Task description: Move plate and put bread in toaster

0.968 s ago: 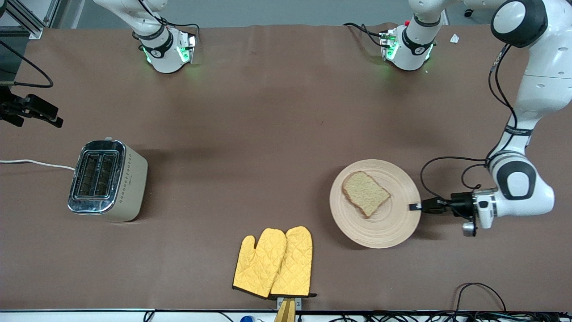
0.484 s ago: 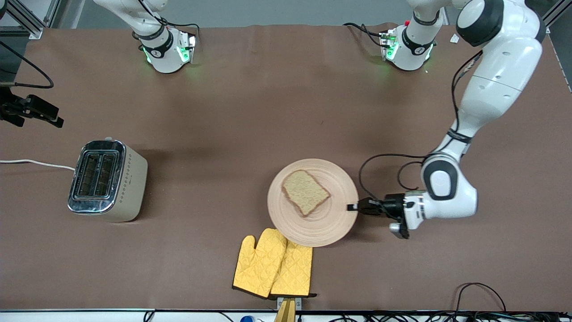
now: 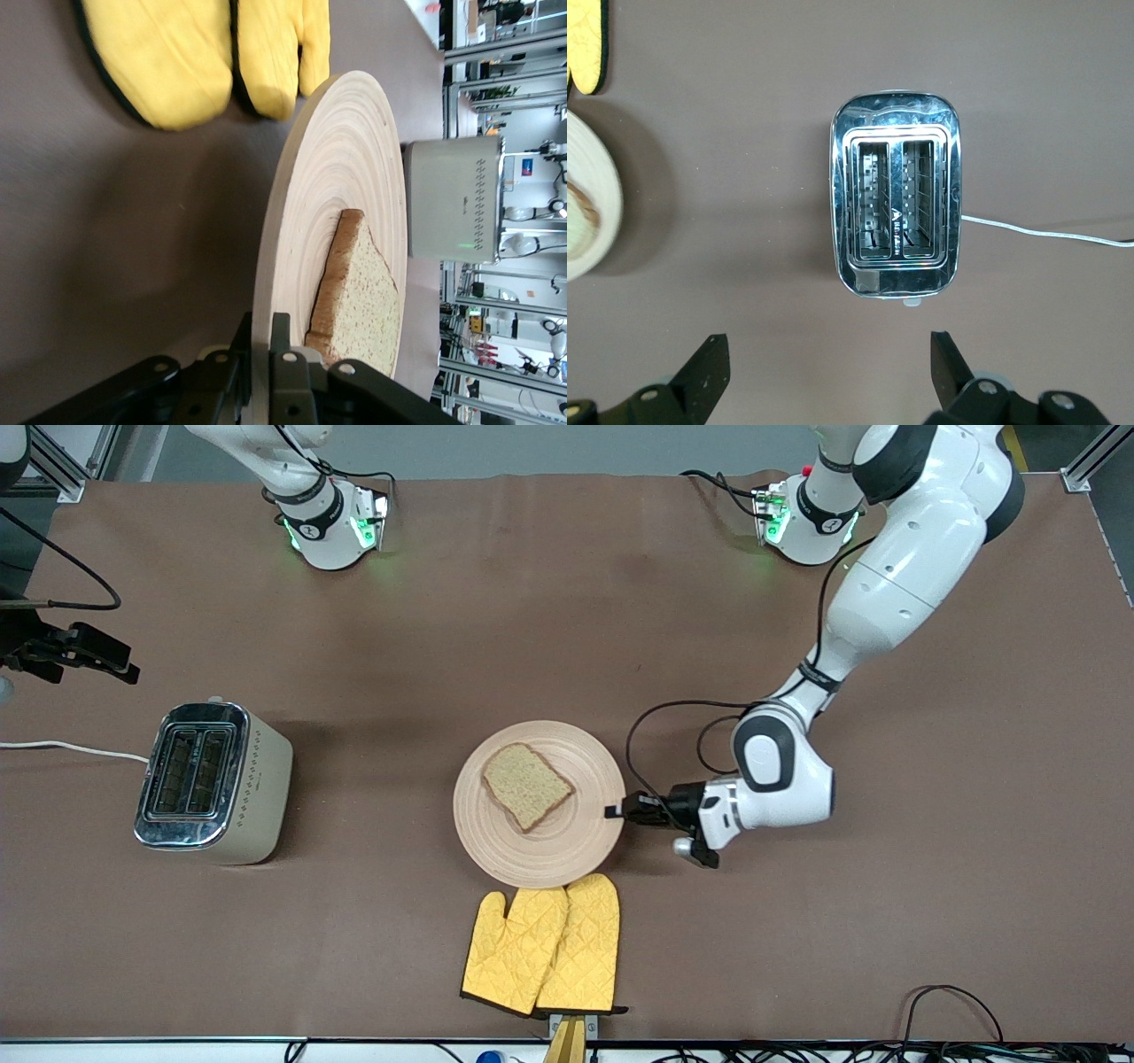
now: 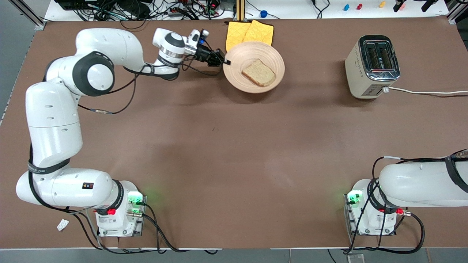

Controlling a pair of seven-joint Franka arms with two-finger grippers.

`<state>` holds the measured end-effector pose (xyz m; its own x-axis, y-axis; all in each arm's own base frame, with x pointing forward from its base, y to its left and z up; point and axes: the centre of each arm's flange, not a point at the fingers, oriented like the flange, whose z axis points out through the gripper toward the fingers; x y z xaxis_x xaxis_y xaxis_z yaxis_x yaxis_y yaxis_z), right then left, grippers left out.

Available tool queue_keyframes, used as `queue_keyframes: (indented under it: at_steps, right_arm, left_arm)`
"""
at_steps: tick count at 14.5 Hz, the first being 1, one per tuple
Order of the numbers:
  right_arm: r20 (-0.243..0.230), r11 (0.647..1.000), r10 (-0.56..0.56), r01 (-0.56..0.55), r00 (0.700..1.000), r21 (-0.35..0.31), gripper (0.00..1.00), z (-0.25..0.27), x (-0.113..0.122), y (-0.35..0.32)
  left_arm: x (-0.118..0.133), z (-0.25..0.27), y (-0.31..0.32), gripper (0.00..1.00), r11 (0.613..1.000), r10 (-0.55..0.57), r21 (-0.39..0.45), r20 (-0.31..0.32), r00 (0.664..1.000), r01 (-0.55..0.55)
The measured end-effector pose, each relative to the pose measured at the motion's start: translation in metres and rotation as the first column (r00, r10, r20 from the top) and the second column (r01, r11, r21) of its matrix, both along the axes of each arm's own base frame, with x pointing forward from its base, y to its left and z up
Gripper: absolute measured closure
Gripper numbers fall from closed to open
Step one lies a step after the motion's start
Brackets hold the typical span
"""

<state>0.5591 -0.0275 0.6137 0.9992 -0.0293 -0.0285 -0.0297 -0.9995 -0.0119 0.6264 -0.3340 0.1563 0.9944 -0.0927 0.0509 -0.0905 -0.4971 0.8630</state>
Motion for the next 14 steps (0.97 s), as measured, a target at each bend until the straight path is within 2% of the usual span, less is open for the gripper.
queue_keyframes:
  at_steps: [3,5,6,11,14]
  right_arm:
    - [-0.002,1.000,0.002,-0.002,1.000,0.000,0.00,-0.001,0.000,0.001]
    - [-0.005,1.000,0.002,-0.002,1.000,0.001,0.00,-0.002,0.001,0.001]
    - [-0.007,1.000,0.002,-0.002,1.000,0.001,0.00,-0.003,0.001,0.001]
    - [-0.046,1.000,0.027,-0.027,0.999,0.006,0.00,-0.020,0.003,0.014]
    - [-0.073,0.998,0.059,-0.058,0.996,0.007,0.00,-0.039,0.008,0.057]
  left_arm:
    - [-0.019,-0.016,-0.014,0.90,0.999,-0.023,0.021,-0.023,0.999,0.024]
    - [-0.022,-0.023,-0.011,0.90,0.999,-0.026,0.026,-0.028,0.999,0.027]
    - [-0.021,-0.023,-0.009,0.85,0.999,-0.023,0.025,-0.029,0.999,0.023]
    - [-0.004,-0.015,0.013,0.35,0.998,0.062,0.006,-0.068,0.996,-0.062]
    - [0.034,0.018,0.066,0.05,0.983,0.183,0.011,-0.072,0.981,-0.183]
